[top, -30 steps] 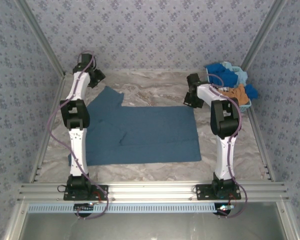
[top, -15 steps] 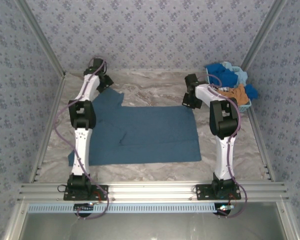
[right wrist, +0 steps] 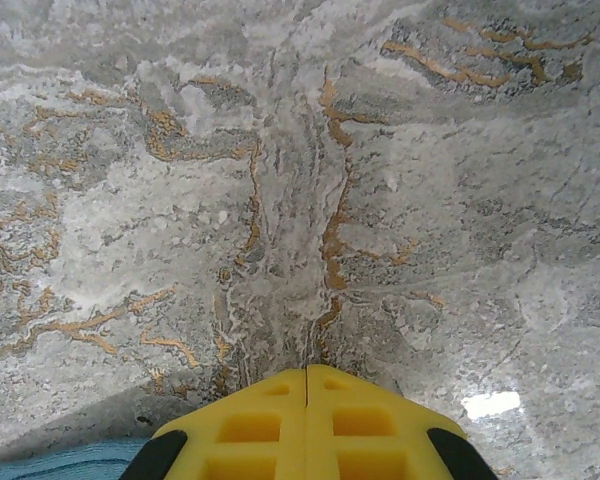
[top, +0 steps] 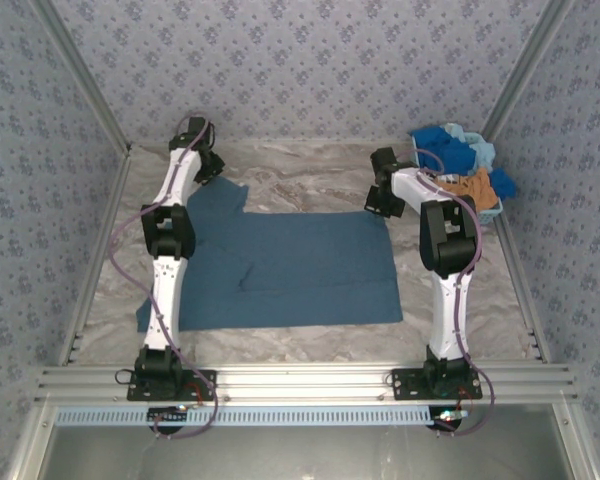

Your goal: Fold and stack the t-shirts

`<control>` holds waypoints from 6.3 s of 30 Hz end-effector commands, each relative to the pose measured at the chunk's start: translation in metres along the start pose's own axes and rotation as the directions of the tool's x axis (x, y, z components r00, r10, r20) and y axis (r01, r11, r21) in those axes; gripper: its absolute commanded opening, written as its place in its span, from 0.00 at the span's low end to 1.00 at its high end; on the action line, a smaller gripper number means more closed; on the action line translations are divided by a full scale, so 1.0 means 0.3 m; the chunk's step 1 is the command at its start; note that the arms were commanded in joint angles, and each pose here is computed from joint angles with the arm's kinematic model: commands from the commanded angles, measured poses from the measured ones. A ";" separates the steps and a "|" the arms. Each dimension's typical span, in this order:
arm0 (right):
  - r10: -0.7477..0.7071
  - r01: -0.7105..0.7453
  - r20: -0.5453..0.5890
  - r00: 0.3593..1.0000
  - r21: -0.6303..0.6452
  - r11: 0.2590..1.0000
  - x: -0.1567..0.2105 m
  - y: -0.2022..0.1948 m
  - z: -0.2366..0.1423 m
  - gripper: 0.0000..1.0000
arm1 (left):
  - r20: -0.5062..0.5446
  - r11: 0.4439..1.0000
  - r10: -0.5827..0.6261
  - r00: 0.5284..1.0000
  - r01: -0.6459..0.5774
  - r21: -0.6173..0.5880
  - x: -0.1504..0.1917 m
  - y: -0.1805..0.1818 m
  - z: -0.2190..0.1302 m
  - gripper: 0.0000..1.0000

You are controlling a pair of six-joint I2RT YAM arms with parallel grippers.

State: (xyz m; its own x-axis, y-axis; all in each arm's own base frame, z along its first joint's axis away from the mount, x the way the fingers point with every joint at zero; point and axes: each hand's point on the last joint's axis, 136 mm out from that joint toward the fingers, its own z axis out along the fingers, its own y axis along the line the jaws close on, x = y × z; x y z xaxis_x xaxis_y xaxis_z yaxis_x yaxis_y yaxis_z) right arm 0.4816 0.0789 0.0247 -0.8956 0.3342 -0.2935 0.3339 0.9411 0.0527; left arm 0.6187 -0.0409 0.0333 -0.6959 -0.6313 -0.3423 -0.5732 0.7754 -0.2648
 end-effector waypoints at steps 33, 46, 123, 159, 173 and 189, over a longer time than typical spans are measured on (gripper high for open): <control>-0.110 0.121 0.139 0.984 -0.077 0.990 0.075 -0.034 -0.236 0.00 | -0.082 0.994 0.068 0.994 -0.075 -0.076 0.354 0.352 -0.678 0.00; -0.119 0.118 0.087 0.989 0.015 0.993 0.306 -0.174 -0.285 0.00 | -0.110 0.995 0.032 0.993 -0.042 -0.090 0.583 0.587 -0.918 0.00; -0.090 0.087 -0.038 0.995 -0.076 0.993 0.537 -0.118 -0.273 0.28 | -0.134 0.947 -0.321 0.937 0.319 -0.041 0.617 0.676 -0.798 0.36; -0.159 0.146 -0.092 0.983 -0.127 0.981 0.485 0.086 -0.227 0.19 | -0.243 0.929 -0.361 0.900 0.327 -0.171 0.580 0.624 -0.504 0.29; 0.018 -0.039 -0.263 0.965 -0.076 0.996 0.412 0.049 -0.064 0.20 | -0.377 0.940 -0.341 0.861 0.306 -0.151 0.554 0.526 -0.243 0.22; -0.110 0.086 -0.059 0.992 -0.307 0.948 0.154 0.185 -0.275 0.36 | -0.225 0.987 -0.046 0.973 0.079 0.138 0.422 0.284 -0.412 0.45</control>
State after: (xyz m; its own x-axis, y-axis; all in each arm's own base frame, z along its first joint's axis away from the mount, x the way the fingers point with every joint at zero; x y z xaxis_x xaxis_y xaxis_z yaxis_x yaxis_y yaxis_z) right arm 0.4411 0.1385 0.0572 -0.9413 0.2798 -0.1890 0.2229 0.9354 0.2745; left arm 0.4376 -0.0468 0.0674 -0.7084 -0.7017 -0.0758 -0.6320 0.6785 -0.3745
